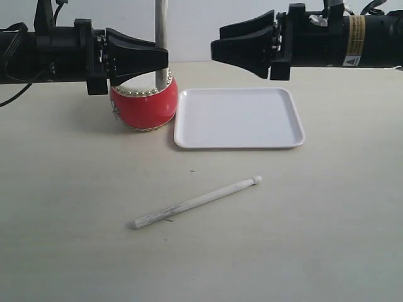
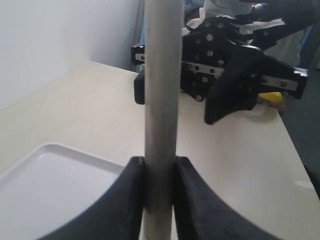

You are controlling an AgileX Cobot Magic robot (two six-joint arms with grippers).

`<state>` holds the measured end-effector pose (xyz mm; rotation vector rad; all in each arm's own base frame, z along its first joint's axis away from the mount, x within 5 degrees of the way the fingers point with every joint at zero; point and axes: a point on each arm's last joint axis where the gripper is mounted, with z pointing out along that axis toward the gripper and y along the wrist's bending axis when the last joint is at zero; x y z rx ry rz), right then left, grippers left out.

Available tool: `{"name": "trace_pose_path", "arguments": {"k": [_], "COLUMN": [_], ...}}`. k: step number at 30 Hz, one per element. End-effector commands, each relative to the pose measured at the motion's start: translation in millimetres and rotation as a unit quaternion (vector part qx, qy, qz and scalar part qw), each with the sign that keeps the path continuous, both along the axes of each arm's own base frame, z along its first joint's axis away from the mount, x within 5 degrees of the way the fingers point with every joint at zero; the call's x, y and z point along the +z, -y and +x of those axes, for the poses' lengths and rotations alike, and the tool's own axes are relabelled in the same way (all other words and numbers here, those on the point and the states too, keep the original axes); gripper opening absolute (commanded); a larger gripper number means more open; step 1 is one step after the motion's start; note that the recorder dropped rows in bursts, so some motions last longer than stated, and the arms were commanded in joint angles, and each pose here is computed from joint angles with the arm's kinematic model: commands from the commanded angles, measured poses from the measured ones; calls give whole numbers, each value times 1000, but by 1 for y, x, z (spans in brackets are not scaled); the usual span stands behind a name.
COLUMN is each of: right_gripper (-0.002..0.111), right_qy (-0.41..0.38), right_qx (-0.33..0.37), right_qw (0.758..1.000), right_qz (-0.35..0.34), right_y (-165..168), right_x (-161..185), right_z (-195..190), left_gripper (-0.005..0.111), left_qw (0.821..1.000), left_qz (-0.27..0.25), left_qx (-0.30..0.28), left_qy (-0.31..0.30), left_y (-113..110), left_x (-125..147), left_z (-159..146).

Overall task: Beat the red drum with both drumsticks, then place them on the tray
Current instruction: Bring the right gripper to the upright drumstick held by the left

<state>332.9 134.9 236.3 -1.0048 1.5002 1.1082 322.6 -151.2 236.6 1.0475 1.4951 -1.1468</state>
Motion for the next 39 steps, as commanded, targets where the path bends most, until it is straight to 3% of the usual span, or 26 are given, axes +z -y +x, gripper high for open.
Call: {"name": "trace_pose_path", "arguments": {"k": [1, 9, 24, 39], "right_gripper": [71, 71, 71, 54], "right_qy": [6, 17, 14, -13], "right_qx": [5, 34, 16, 7], "right_qw": [1000, 998, 998, 997], "right_qz": [27, 42, 63, 79], "right_y": [-12, -38, -37, -37], "right_x": [11, 17, 21, 23], "right_z": [-4, -16, -12, -11], "left_gripper": [0, 0, 0, 0], "left_qw": [1000, 999, 999, 999], "left_qz": [-11, -11, -11, -11], "left_qx": [-10, -32, -51, -52], "left_qy": [-1, -1, -1, -1], "left_y": [7, 20, 32, 33], "left_x": [1, 1, 1, 1], "left_z": [-4, -11, -18, -18]}}
